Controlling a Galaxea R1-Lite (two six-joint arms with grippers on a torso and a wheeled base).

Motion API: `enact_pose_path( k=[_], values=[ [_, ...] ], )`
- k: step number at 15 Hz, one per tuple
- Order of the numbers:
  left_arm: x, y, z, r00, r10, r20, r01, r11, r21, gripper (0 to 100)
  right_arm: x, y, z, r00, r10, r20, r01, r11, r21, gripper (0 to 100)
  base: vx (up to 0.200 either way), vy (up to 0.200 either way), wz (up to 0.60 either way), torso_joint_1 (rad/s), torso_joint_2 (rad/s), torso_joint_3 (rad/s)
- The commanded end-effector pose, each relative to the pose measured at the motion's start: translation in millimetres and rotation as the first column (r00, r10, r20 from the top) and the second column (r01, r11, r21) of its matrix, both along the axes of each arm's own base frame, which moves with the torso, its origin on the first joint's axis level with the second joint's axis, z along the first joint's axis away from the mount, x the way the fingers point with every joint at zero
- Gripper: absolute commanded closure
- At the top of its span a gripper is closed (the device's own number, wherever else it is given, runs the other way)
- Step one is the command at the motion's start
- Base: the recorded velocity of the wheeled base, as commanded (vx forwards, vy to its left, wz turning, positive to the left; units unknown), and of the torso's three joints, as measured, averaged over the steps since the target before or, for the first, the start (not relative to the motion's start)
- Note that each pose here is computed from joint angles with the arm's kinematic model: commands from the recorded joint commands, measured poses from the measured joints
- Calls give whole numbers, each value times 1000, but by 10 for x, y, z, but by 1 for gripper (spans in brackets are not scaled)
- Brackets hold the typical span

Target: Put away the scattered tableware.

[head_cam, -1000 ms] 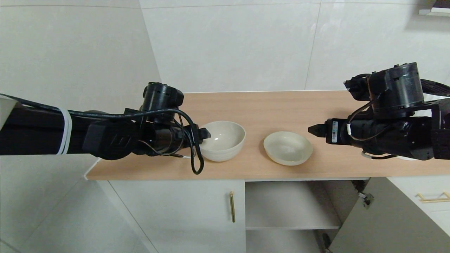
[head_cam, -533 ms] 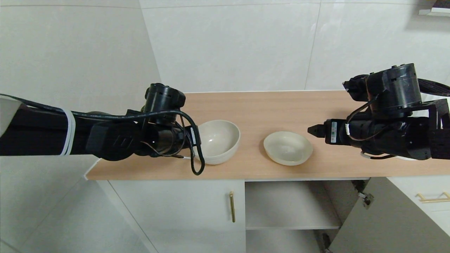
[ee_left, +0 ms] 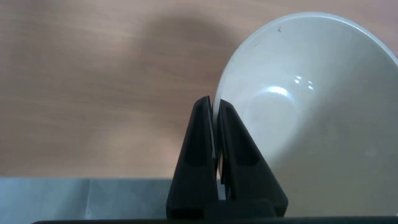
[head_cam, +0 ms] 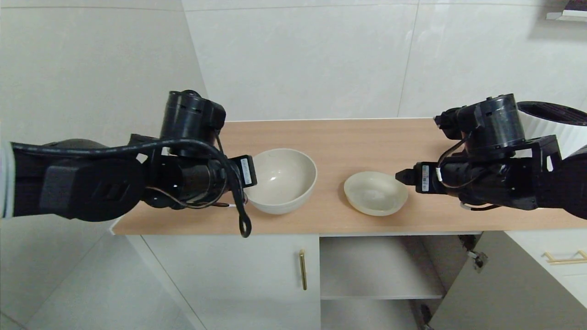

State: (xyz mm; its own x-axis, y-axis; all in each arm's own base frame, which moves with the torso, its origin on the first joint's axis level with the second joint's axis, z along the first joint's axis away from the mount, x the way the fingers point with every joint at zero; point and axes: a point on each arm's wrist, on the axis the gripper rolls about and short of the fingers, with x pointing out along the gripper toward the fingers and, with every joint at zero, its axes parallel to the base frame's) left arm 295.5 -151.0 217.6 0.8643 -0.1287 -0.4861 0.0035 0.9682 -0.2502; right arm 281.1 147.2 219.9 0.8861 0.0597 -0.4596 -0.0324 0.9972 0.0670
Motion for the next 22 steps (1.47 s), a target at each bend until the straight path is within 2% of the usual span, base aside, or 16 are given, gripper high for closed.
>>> enact_pose_path(
  k=[1,6,13,14,18,22],
  values=[
    [-214,93,243,998,-10,64,12,999,-34,100,125,52,-149,999,-9,-37,8,1000,-20,0,0,0,0,0,0,0],
    [-234,104,267,997,-9,71,12,999,-37,100,314,58,-387,995,-36,-94,32,998,-51,0,0,0,0,0,0,0],
    [-253,93,259,998,-16,69,18,999,-36,100,455,34,-517,991,-60,-119,53,997,-55,0,0,0,0,0,0,0],
    [-253,93,259,998,-16,69,18,999,-36,100,467,39,-535,991,-60,-120,54,997,-54,100,0,0,0,0,0,0],
    [-256,94,264,997,-15,70,18,999,-36,100,512,68,-623,989,-59,-134,51,997,-60,100,0,0,0,0,0,0],
    [-282,109,275,997,-14,72,17,999,-41,100,431,24,-372,995,-67,-77,68,998,8,100,0,0,0,0,0,0]
  ],
)
